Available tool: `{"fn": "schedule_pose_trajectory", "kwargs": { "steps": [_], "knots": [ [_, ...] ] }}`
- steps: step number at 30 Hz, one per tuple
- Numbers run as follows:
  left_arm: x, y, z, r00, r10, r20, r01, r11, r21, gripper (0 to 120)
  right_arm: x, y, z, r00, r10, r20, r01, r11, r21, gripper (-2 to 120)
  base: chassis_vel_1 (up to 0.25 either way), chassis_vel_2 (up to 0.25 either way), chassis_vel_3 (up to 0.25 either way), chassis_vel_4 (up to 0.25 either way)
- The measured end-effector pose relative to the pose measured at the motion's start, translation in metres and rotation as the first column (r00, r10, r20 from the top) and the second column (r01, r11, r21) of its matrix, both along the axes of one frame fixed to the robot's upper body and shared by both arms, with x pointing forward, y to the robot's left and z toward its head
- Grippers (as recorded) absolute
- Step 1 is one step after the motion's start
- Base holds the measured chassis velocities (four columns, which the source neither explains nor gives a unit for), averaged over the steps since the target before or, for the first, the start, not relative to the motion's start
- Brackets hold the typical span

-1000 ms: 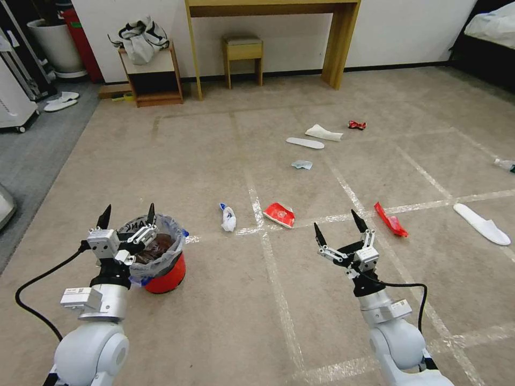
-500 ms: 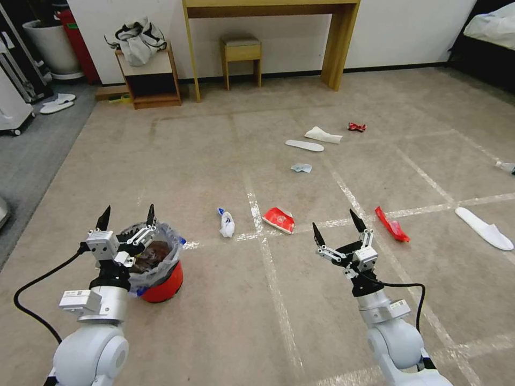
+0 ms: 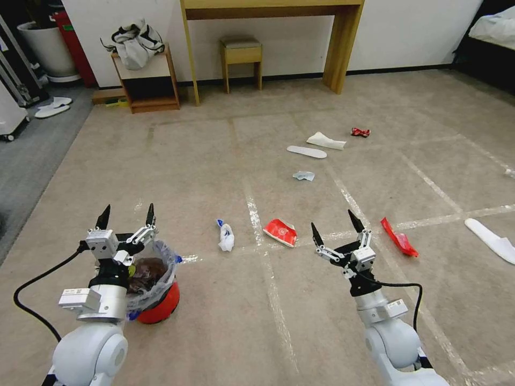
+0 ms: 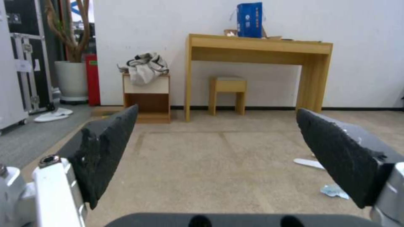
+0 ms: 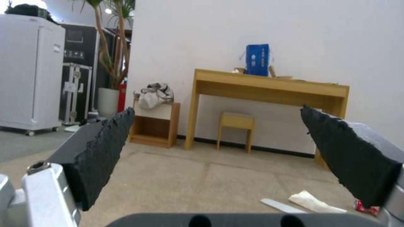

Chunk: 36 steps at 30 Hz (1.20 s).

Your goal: Pick up the trash bin and place the garbage on the floor into it.

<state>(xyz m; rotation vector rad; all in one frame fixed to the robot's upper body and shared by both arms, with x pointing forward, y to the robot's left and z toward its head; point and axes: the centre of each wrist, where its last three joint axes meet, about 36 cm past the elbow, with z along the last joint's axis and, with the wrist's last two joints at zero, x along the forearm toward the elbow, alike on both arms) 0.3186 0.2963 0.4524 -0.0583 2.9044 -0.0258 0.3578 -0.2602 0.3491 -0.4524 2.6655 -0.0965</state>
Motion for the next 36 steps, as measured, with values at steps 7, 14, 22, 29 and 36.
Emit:
{"fn": "schedule_pose_trajectory", "kwargs": {
  "steps": [7, 14, 22, 29, 36],
  "knots": [
    [0.001, 0.001, 0.001, 1.000, 0.000, 0.000, 0.000, 1.000, 0.002, 99, 0.002, 0.000, -0.003, 1.000, -0.006, 0.010, 0.006, 1.000, -0.013, 100, -0.009, 0.015, 0.020, -0.011],
    [0.003, 0.002, 0.002, 1.000, 0.002, 0.000, -0.002, 1.000, -0.004, 99, 0.004, 0.001, -0.005, 1.000, -0.005, 0.009, 0.005, 1.000, -0.013, 100, 0.000, 0.000, 0.000, 0.000],
    [0.003, 0.003, 0.001, 1.000, 0.011, -0.004, -0.012, 1.000, -0.004, 99, 0.008, 0.003, -0.006, 1.000, 0.001, 0.010, -0.001, 1.000, -0.013, 100, 0.047, 0.040, -0.038, -0.047],
    [0.003, 0.010, 0.003, 0.997, 0.071, -0.033, -0.071, 0.997, 0.003, 99, 0.010, 0.005, -0.007, 1.000, 0.007, 0.007, -0.007, 1.000, -0.011, 100, 0.000, 0.000, 0.000, 0.000],
    [0.004, 0.035, 0.019, 0.977, 0.182, -0.108, -0.175, 0.982, 0.070, 99, 0.010, 0.001, -0.007, 1.000, 0.005, 0.006, -0.005, 1.000, -0.018, 100, 0.000, 0.000, 0.000, 0.000]
  ]
}}
